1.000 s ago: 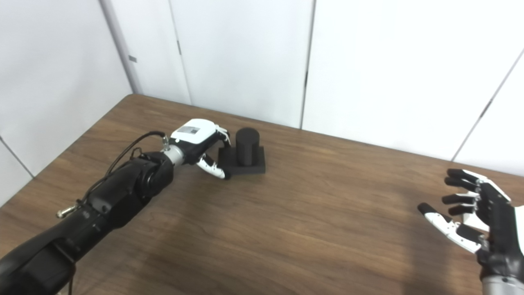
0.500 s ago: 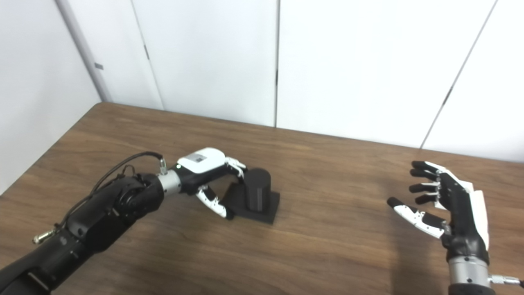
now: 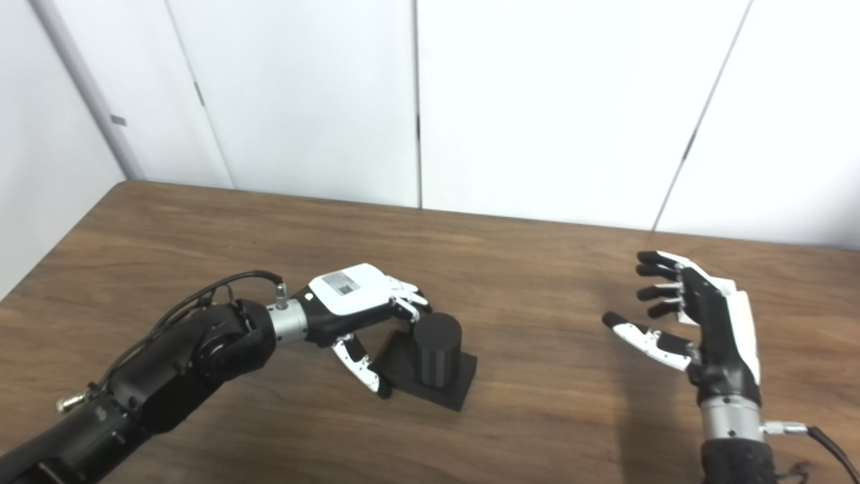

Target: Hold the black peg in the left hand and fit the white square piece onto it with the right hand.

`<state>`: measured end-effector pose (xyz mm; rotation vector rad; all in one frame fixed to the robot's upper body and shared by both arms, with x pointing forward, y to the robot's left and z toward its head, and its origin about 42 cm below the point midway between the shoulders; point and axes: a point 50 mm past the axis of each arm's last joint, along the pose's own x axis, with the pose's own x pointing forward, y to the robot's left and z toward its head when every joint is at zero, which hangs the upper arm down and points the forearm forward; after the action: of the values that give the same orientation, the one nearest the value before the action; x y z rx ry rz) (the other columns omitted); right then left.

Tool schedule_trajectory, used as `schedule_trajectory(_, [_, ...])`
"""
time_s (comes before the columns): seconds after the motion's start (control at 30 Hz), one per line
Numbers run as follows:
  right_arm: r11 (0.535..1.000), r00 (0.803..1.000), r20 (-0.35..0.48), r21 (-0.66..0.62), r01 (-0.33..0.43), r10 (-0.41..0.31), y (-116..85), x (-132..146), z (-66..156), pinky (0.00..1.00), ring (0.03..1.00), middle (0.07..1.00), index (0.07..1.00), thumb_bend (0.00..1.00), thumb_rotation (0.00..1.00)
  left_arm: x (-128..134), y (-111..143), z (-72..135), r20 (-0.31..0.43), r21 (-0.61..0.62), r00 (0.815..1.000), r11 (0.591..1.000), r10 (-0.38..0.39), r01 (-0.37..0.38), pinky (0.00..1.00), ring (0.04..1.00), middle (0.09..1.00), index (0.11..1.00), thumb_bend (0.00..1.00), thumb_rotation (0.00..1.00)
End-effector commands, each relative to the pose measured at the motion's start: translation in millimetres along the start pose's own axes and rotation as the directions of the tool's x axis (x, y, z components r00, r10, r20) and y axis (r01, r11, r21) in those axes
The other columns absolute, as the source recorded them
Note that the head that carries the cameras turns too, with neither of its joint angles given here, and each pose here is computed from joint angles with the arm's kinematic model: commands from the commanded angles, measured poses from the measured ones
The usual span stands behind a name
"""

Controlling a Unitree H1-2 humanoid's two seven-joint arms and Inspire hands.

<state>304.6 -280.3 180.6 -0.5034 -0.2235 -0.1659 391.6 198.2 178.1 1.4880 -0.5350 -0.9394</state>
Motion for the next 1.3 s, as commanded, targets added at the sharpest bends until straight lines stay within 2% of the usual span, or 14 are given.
schedule_trajectory(0.0, [0.999, 0.995, 0.091, -0.010, 0.045, -0.044, -5, 13, 16, 0.47, 0.585, 0.700, 0.708, 0.57, 0.00, 9, -51, 21, 0.035, 0.106, 0.977, 0.973, -0.210, 0.205, 0.87, 0.899, 0.866, 0.493, 0.52, 0.08])
schedule_trajectory(0.1, [0.999, 0.993, 0.107, -0.015, 0.044, -0.042, -5, 15, 16, 0.47, 0.576, 0.694, 0.707, 0.56, 0.00, 13, -53, 22, 0.025, 0.133, 0.972, 0.964, -0.235, 0.229, 0.90, 0.910, 0.874, 0.493, 0.52, 0.08])
schedule_trajectory(0.27, [0.999, 0.990, 0.134, -0.029, 0.046, -0.042, -10, 19, 23, 0.46, 0.558, 0.681, 0.706, 0.56, 0.00, 16, -55, 22, 0.014, 0.178, 0.967, 0.953, -0.253, 0.246, 0.88, 0.895, 0.864, 0.493, 0.52, 0.08])
schedule_trajectory(0.4, [0.998, 0.987, 0.154, -0.048, 0.046, -0.038, -18, 21, 28, 0.45, 0.564, 0.681, 0.705, 0.57, 0.00, 17, -58, 20, 0.004, 0.166, 0.964, 0.951, -0.266, 0.262, 0.85, 0.887, 0.863, 0.493, 0.52, 0.08])
schedule_trajectory(0.53, [0.994, 0.983, 0.183, -0.110, 0.012, 0.009, -32, 26, 35, 0.48, 0.581, 0.678, 0.709, 0.58, 0.00, 13, -59, 16, -0.014, 0.133, 0.965, 0.956, -0.264, 0.263, 0.85, 0.885, 0.866, 0.493, 0.52, 0.08])
schedule_trajectory(0.7, [0.970, 0.976, 0.196, -0.240, -0.043, 0.091, -56, 41, 44, 0.49, 0.613, 0.735, 0.723, 0.64, 0.00, 2, -65, 9, -0.013, 0.112, 0.971, 0.965, -0.237, 0.237, 0.83, 0.870, 0.858, 0.493, 0.52, 0.08])
schedule_trajectory(0.83, [0.936, 0.973, 0.208, -0.351, -0.020, 0.099, -73, 56, 56, 0.50, 0.636, 0.730, 0.707, 0.68, 0.01, -5, -70, 5, -0.010, 0.096, 0.976, 0.971, -0.218, 0.217, 0.82, 0.864, 0.856, 0.493, 0.52, 0.08])
schedule_trajectory(0.97, [0.871, 0.977, 0.173, -0.491, -0.025, 0.125, -89, 69, 69, 0.52, 0.658, 0.745, 0.717, 0.69, 0.04, -9, -72, 4, -0.015, 0.088, 0.976, 0.972, -0.218, 0.219, 0.82, 0.870, 0.862, 0.493, 0.52, 0.08])
schedule_trajectory(1.03, [0.826, 0.974, 0.136, -0.558, -0.075, 0.180, -98, 76, 75, 0.54, 0.682, 0.767, 0.736, 0.71, 0.04, -11, -71, 4, -0.019, 0.087, 0.974, 0.970, -0.224, 0.225, 0.83, 0.875, 0.865, 0.493, 0.52, 0.08])
schedule_trajectory(1.13, [0.713, 0.954, 0.031, -0.672, -0.201, 0.298, -109, 85, 80, 0.58, 0.748, 0.810, 0.767, 0.79, 0.03, -13, -71, 3, -0.025, 0.091, 0.972, 0.967, -0.235, 0.236, 0.83, 0.880, 0.870, 0.494, 0.52, 0.08])
schedule_trajectory(1.17, [0.668, 0.947, -0.005, -0.708, -0.229, 0.320, -111, 89, 81, 0.58, 0.763, 0.823, 0.774, 0.81, 0.05, -13, -71, 3, -0.026, 0.089, 0.972, 0.967, -0.236, 0.237, 0.83, 0.879, 0.869, 0.494, 0.52, 0.08])
schedule_trajectory(1.27, [0.579, 0.938, -0.073, -0.770, -0.269, 0.338, -113, 96, 78, 0.64, 0.789, 0.833, 0.779, 0.86, 0.07, -15, -73, 1, -0.024, 0.077, 0.973, 0.970, -0.231, 0.233, 0.84, 0.876, 0.862, 0.493, 0.52, 0.08])
